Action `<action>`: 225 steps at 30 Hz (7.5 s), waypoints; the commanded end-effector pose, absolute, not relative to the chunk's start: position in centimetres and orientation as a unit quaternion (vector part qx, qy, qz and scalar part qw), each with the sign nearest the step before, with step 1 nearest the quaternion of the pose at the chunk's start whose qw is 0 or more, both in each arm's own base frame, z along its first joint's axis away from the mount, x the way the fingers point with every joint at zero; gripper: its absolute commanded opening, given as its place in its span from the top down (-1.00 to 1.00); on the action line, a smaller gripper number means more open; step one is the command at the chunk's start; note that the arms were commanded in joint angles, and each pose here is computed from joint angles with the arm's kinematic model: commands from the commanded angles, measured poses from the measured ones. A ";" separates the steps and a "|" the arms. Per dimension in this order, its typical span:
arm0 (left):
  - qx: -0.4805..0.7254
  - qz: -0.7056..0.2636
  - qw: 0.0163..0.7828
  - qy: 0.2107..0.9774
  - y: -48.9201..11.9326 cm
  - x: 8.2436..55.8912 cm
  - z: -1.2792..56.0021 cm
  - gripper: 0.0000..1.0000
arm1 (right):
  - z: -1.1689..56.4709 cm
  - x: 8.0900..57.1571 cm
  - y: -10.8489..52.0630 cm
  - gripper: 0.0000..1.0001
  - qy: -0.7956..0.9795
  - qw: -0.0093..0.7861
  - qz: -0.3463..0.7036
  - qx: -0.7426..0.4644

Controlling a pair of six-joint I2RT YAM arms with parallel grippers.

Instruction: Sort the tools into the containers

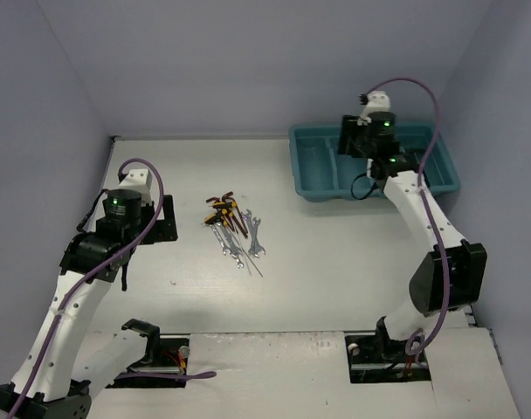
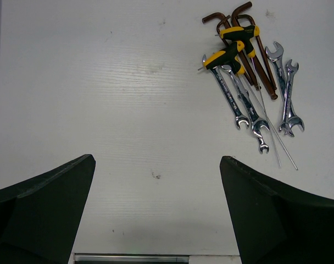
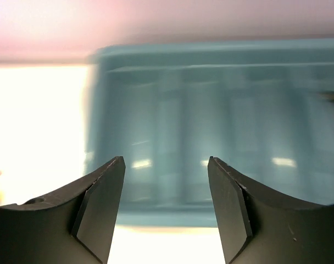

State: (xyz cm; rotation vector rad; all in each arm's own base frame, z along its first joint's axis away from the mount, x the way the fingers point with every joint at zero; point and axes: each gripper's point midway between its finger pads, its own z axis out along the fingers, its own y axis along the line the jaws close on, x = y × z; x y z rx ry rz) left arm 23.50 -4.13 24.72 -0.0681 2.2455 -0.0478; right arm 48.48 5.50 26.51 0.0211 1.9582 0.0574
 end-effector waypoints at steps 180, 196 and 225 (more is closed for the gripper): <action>-0.048 -0.043 0.458 0.887 -3.8 21.4 26.1 -0.91 | 4.6 38.4 45.0 0.99 0.839 0.364 0.188 -0.357; -0.047 -0.036 0.458 0.887 -3.8 21.9 26.5 -0.91 | 21.1 43.0 34.2 1.00 0.789 0.512 0.105 -0.324; -0.046 -0.036 0.436 0.898 -4.2 22.5 25.4 -0.91 | 18.7 62.6 -11.3 1.00 0.843 0.500 -0.193 -0.049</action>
